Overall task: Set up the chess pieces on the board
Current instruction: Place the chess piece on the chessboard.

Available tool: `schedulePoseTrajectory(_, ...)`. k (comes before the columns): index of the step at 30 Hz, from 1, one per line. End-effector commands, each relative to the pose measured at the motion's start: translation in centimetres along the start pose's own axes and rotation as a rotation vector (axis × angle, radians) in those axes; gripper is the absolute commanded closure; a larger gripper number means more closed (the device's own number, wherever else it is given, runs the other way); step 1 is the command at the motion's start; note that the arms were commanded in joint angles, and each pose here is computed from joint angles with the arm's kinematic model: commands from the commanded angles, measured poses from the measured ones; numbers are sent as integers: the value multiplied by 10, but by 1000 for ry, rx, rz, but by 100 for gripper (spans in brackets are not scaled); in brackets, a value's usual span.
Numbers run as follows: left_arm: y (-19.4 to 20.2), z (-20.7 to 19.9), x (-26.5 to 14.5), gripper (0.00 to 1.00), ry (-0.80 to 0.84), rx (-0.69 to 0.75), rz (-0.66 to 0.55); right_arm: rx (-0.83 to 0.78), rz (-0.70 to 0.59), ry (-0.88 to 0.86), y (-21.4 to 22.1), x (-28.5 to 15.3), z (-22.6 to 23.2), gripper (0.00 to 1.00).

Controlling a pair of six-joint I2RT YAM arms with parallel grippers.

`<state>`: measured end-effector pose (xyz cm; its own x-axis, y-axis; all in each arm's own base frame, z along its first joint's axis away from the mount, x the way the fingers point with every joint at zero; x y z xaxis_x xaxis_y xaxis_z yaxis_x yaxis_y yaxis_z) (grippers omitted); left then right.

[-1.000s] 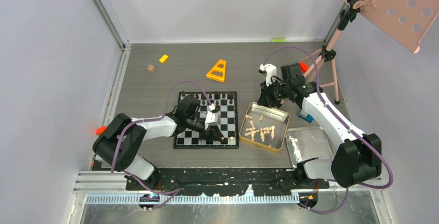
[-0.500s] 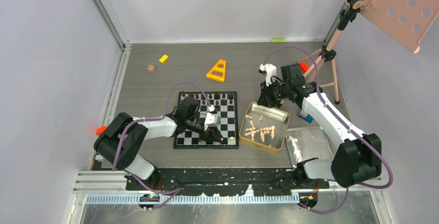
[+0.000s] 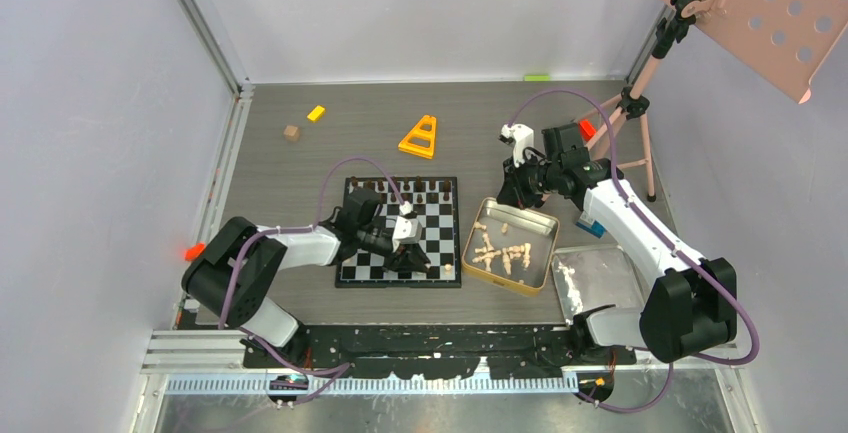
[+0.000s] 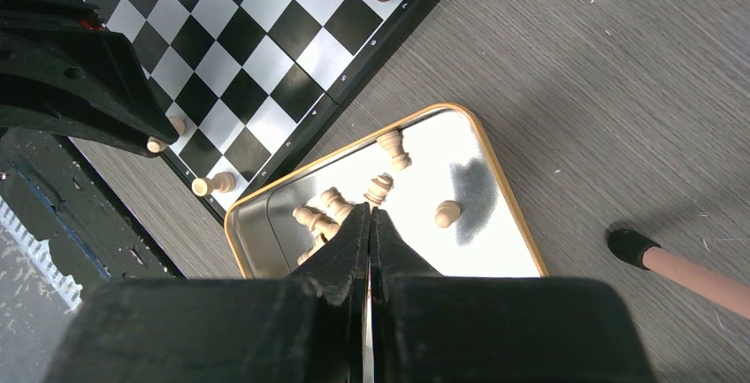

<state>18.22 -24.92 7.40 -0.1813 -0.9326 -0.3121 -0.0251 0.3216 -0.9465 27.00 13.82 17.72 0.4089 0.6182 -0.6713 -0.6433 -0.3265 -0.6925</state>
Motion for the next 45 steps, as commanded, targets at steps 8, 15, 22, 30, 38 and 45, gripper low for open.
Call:
schedulePoseTrajectory(8,-2,-3,-2,61,7,32,-20,-24,-53,-3,-9,-5,1,99)
schedulePoseTrajectory(15,-2,-5,-3,64,13,26,-11,-22,-47,-8,-9,-3,1,99)
schedulePoseTrajectory(22,-1,-12,-5,80,53,16,1,-21,-44,-5,-8,-3,0,99)
schedulePoseTrajectory(30,0,-7,-6,76,16,27,13,-21,-46,-4,-8,-4,1,99)
schedulePoseTrajectory(38,0,1,-4,75,-19,26,10,-22,-48,-6,-9,-4,1,99)
schedulePoseTrajectory(45,1,6,-2,75,-37,23,4,-20,-47,-7,-8,-4,1,99)
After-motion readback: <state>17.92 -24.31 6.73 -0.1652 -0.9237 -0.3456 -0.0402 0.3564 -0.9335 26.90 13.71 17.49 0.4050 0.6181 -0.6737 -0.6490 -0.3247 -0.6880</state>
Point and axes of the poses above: each gripper's point midway between its finger pads, its own x axis out along the fingers, its own z axis along the line the jaws close on, y = z × x, the point moved 4 cm from there along -x, back along the fingers, and after that the axes turned 1 degree about x, right-handed, at the moved point
